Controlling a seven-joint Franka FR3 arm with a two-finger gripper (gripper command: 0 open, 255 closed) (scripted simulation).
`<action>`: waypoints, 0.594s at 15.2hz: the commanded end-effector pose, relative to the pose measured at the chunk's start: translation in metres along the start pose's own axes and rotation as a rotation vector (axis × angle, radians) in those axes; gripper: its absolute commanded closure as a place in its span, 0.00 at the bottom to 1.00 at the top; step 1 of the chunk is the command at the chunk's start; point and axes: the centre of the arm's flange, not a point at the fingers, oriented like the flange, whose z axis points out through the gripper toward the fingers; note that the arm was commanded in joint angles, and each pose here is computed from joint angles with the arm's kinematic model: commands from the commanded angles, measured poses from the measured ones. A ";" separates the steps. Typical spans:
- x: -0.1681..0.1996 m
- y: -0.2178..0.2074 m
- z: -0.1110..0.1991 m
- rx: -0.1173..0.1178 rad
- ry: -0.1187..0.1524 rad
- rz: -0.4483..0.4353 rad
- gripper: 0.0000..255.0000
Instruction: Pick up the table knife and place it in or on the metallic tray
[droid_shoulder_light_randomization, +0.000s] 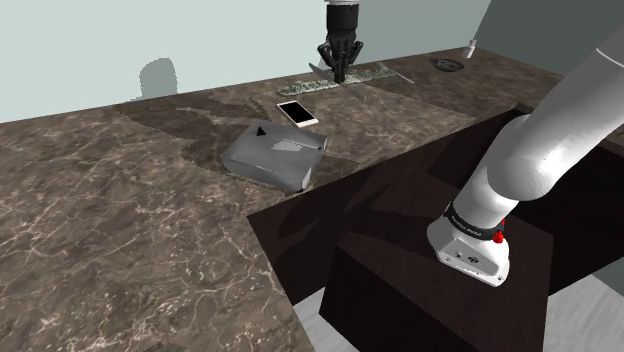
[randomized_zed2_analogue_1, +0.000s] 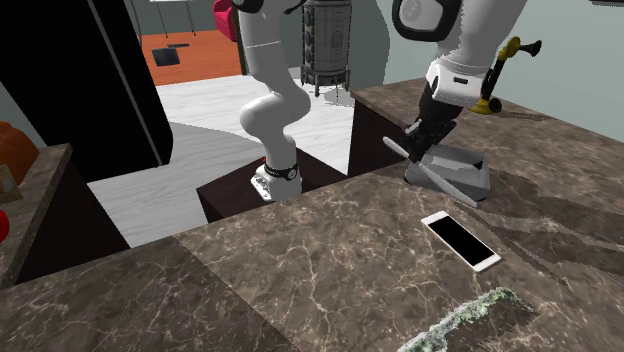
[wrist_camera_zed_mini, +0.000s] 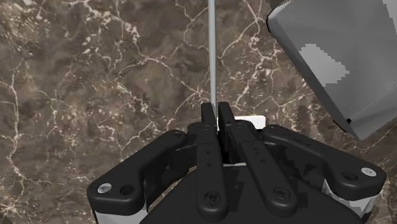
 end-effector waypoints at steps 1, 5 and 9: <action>-0.007 -0.026 0.000 0.000 0.000 0.002 1.00; -0.025 -0.076 -0.001 0.000 0.000 0.002 1.00; -0.044 -0.126 -0.001 0.000 0.000 0.002 1.00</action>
